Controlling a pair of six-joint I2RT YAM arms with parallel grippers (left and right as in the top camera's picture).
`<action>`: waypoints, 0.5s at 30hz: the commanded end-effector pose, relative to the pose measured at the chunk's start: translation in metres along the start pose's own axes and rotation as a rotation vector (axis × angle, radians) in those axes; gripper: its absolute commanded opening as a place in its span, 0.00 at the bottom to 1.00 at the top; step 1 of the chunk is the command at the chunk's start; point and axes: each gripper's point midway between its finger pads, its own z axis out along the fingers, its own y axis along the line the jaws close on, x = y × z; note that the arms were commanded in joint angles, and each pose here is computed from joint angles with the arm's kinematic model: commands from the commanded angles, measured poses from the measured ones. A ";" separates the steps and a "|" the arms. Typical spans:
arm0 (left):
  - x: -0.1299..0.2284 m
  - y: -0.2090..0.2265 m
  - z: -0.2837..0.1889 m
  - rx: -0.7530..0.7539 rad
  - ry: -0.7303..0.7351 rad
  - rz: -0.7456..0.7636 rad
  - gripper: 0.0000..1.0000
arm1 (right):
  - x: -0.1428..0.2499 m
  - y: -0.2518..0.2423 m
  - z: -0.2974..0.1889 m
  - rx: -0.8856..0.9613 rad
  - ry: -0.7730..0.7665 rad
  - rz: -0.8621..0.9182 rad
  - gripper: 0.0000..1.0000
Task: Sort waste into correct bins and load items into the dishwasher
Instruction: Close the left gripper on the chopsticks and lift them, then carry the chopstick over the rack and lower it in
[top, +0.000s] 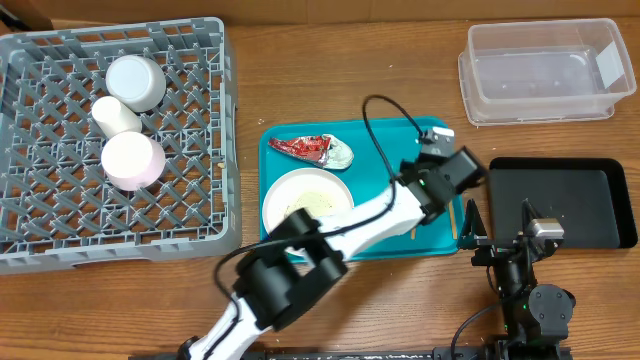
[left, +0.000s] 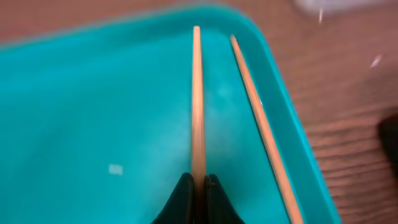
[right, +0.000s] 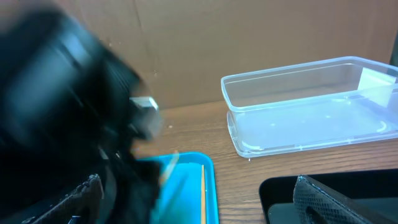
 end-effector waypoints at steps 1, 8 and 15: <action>-0.057 0.035 -0.046 -0.009 -0.065 -0.057 0.04 | 0.003 -0.001 0.001 0.007 0.001 0.003 1.00; -0.087 0.134 -0.087 -0.155 -0.007 -0.108 0.04 | 0.003 -0.001 0.001 0.007 0.001 0.003 1.00; -0.093 0.252 -0.101 -0.328 0.105 -0.075 0.04 | 0.003 -0.001 0.001 0.007 0.000 0.003 1.00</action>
